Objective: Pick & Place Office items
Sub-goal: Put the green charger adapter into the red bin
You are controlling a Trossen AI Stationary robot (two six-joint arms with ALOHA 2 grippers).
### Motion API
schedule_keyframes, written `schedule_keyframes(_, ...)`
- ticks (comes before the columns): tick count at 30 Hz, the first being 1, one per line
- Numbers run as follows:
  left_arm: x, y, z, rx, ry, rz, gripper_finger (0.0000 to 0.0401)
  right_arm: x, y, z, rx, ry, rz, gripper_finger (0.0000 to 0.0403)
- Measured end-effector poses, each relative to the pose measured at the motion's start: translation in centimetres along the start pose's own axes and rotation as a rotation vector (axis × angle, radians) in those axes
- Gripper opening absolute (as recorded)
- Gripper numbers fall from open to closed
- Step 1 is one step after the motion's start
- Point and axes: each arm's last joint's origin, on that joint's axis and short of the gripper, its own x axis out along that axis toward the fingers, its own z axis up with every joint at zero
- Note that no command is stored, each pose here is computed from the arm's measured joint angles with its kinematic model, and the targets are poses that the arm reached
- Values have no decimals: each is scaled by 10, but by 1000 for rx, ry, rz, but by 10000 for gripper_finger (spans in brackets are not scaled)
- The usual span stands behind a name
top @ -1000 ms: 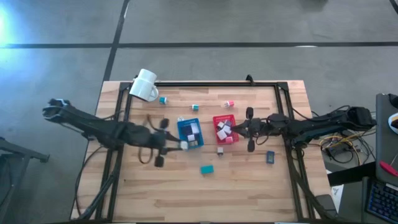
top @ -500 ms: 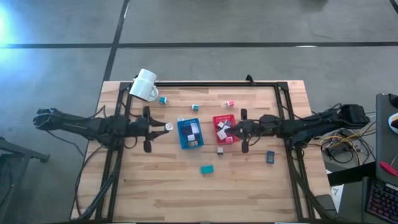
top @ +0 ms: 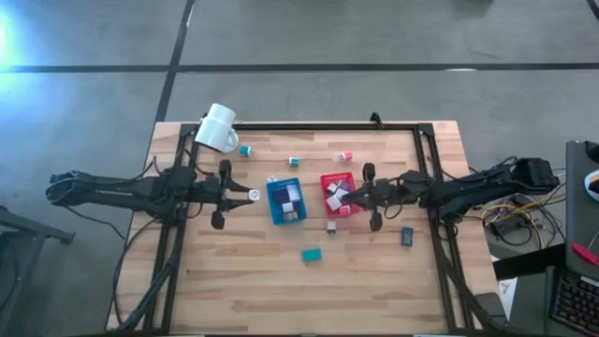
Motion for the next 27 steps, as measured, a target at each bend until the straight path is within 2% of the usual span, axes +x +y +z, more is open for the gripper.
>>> schedule_keyframes(7,0,0,-1,-26,4,-10,114,-24,-2,3,6,-69,-21,13)
schedule_keyframes(11,6,4,0,-169,30,118,114,-35,-2,3,23,-100,-22,13)
schedule_keyframes(14,19,7,15,-191,51,150,114,-37,-1,1,14,-96,-23,13)
schedule_keyframes(17,45,10,31,-168,124,150,114,-37,-2,1,-10,-97,-29,13)
schedule_keyframes(22,107,20,57,-89,265,172,114,-37,-3,2,-25,-106,-84,13)
schedule_keyframes(27,172,31,47,12,405,209,114,-38,-4,3,-34,-109,-103,13)
